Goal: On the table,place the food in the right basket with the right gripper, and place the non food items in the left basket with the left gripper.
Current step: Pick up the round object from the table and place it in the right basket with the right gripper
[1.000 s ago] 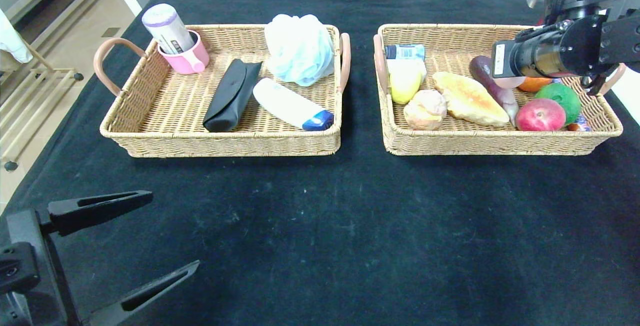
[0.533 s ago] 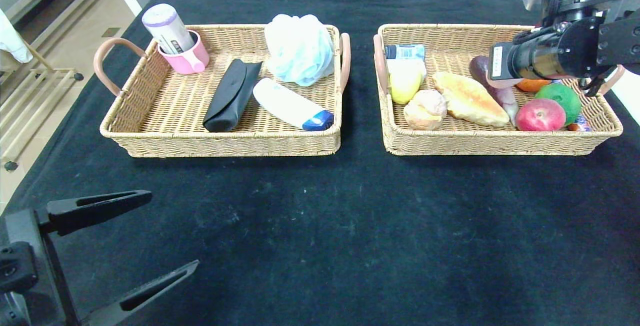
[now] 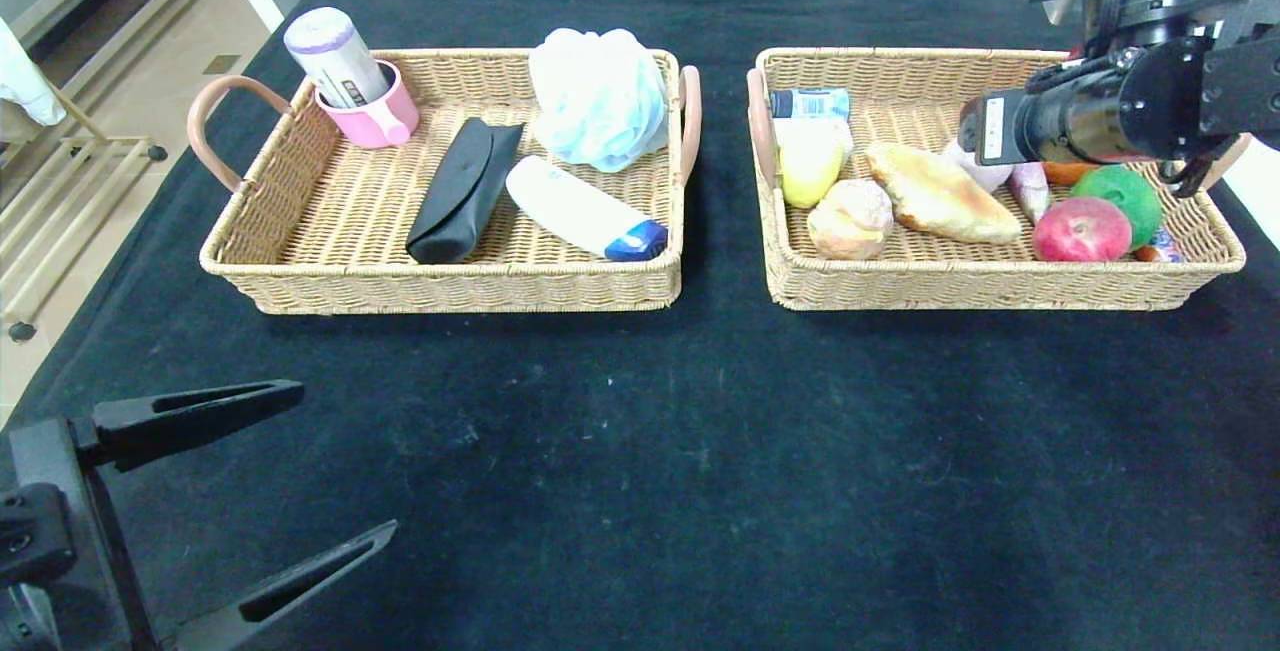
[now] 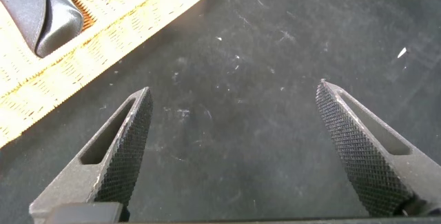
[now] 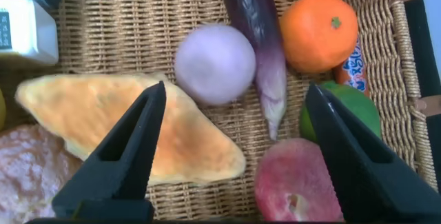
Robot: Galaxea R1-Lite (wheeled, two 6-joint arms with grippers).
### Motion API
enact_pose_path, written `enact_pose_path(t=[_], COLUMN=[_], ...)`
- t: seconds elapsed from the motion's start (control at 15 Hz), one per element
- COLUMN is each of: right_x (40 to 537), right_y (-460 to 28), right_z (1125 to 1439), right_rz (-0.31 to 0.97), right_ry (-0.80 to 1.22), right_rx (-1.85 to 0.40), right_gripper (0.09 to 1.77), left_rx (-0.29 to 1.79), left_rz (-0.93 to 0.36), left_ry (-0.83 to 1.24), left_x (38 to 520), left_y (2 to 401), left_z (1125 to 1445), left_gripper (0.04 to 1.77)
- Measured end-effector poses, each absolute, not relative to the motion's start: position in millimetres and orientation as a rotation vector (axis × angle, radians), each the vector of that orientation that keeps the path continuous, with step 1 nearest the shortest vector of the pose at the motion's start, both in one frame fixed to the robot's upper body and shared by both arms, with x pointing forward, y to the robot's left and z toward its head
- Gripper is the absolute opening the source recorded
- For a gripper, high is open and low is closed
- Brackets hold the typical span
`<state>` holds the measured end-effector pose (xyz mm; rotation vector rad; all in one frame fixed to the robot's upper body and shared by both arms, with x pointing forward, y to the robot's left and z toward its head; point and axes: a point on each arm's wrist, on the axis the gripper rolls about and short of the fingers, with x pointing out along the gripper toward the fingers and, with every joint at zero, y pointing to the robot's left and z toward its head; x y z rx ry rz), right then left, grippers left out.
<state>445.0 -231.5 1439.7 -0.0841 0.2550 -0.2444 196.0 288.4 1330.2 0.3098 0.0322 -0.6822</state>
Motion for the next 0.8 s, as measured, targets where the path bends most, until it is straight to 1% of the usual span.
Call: enact_pose_path(t=[0.27, 0.47, 0.8], right_x=[427, 400, 336], right_y=[-226, -221, -214], right_z=[1436, 1431, 1425], right_rz=[-0.205, -0.081, 0.154], right_ry=[0.286, 0.325, 0.359], right_rx=[-0.106, -0.141, -0.206], right_gripper=[1.58, 1.62, 1.66], left_rx=[0.31, 0.31, 0.314], left_rz=[-0.683, -0.684, -0.675], left_ry=[0.034, 0.037, 0.033], left_x=[196, 196, 196], left_y=[288, 288, 289], left_z=[1330, 1329, 1330], left_gripper=[1.72, 1.72, 1.72])
